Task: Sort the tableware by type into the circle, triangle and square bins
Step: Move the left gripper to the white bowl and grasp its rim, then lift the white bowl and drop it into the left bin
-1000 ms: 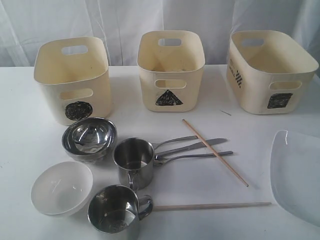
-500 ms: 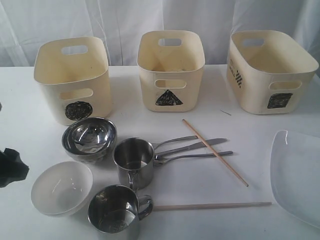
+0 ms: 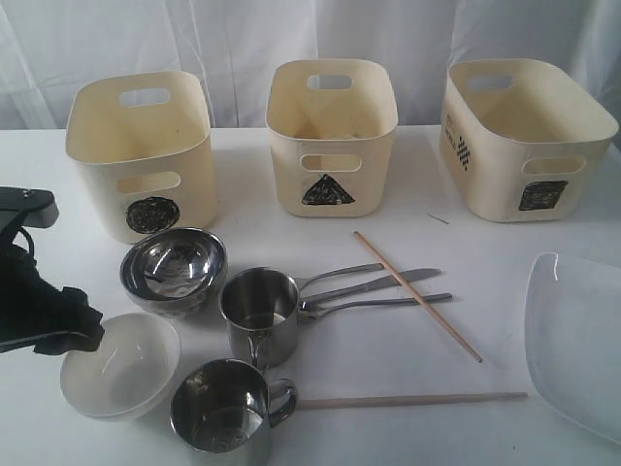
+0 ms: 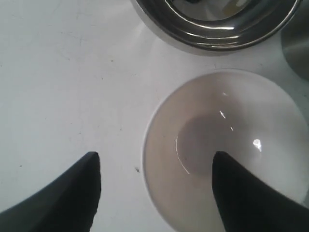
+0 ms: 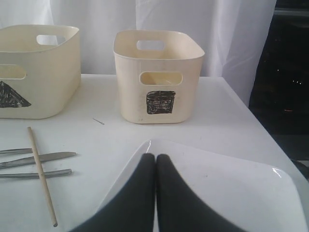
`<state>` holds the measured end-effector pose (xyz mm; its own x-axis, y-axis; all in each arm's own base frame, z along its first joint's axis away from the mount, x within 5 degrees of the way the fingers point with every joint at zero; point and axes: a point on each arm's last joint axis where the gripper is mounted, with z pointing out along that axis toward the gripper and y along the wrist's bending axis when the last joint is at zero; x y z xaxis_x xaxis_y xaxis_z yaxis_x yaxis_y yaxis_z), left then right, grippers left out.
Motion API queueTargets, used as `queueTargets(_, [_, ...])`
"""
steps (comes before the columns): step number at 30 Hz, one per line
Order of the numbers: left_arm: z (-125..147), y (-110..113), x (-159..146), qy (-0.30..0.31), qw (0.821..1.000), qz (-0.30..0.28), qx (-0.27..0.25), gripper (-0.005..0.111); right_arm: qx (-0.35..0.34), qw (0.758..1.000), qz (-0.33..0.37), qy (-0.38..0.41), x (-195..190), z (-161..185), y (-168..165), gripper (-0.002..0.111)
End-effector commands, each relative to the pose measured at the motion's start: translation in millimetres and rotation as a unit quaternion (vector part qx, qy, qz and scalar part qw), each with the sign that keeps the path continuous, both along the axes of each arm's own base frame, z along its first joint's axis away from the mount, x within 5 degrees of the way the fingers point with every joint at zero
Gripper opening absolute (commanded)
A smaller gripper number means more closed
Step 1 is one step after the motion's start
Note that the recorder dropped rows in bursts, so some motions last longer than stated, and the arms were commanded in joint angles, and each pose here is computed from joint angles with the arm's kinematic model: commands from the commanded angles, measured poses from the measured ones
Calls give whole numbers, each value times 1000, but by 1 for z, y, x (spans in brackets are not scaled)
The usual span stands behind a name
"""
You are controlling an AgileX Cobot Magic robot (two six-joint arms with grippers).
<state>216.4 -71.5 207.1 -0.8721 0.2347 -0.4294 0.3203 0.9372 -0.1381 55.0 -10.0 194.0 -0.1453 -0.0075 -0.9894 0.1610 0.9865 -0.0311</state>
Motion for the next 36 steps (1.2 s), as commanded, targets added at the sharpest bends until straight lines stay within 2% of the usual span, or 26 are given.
queueTargets(1, [-7, -4, 5, 8, 1000, -8, -1, 69, -2, 1000, -2, -4, 0, -1, 0, 0])
queueTargets(9, [-25, -5, 14, 26, 1000, -3, 8, 69, -2, 1000, -2, -4, 0, -1, 0, 0])
queueTargets(16, [-49, -7, 19, 70, 997, -1, 19, 66, -2, 1000, -2, -4, 0, -1, 0, 0])
queueTargets(18, [-54, -7, 20, 79, 997, 0, 21, 61, -2, 1000, -2, -4, 0, -1, 0, 0])
queueTargets(21, [-55, -7, 20, 83, 996, 3, 20, 44, -2, 1000, -2, -4, 0, -1, 0, 0])
queueTargets(26, [-51, -7, 18, 84, 996, -3, 21, 4, -2, 1000, -2, -4, 0, -1, 0, 0])
queueTargets(27, [-50, -6, 17, 83, 996, -9, 24, 0, -2, 1000, -2, -4, 0, -1, 0, 0])
queueTargets(36, [-21, 0, -2, 77, 995, -48, 45, 0, -2, 1000, -2, -5, 0, -1, 0, 0])
